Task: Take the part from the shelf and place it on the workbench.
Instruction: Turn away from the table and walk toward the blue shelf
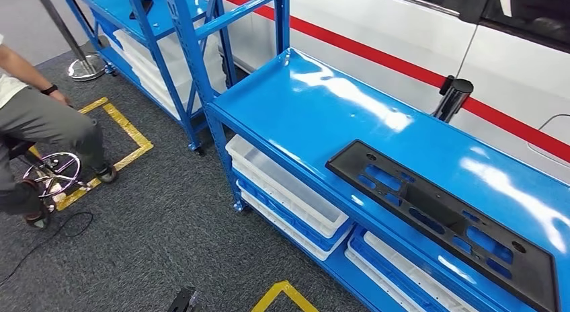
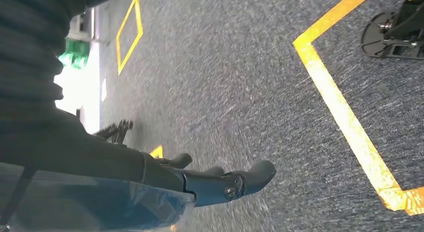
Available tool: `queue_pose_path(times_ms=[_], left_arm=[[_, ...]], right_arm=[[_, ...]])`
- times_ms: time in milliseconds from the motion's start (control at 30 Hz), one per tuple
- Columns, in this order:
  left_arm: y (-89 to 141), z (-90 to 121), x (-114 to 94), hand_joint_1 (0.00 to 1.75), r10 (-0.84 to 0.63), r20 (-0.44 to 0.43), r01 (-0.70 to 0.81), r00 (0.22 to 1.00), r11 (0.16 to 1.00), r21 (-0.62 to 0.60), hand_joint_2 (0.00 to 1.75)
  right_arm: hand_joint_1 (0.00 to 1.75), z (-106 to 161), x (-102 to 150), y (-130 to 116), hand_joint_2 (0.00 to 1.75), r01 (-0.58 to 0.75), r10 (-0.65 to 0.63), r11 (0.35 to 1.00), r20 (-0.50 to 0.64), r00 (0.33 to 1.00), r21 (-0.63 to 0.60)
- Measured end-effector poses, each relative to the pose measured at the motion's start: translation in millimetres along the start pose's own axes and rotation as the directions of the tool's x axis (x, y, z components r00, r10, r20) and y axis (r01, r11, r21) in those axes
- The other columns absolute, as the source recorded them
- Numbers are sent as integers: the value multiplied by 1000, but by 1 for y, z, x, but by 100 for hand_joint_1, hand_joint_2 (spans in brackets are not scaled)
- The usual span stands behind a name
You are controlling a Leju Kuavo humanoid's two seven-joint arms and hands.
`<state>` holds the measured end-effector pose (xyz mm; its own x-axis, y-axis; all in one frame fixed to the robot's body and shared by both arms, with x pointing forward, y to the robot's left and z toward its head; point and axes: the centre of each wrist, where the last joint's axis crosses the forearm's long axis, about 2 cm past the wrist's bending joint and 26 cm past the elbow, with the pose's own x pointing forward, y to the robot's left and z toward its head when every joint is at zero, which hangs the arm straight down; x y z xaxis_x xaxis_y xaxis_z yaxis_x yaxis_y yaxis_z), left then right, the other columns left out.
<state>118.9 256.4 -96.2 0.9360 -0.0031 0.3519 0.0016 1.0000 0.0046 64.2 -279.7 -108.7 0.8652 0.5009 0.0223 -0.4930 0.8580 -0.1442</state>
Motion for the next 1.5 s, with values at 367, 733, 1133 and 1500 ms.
queue_pose_path(times_ms=[367,733,1133,1500], left_arm=[[-1,0,1,0,-5,3,5,1000,1000,-10,0],[28,-3,16,0,-25,73,20,997,997,71,0],[51,-2,10,0,-11,70,6,997,997,76,0],[54,-2,7,0,-2,68,-2,998,997,72,0]], right_arm=[[0,0,0,-1,175,2,-2,1000,3,1000,0],[0,-2,-6,-11,175,36,-36,999,-17,999,-12],[0,-3,-14,-13,175,55,-56,998,-41,998,-11],[0,-3,-18,-15,175,32,-33,999,-48,998,-18]])
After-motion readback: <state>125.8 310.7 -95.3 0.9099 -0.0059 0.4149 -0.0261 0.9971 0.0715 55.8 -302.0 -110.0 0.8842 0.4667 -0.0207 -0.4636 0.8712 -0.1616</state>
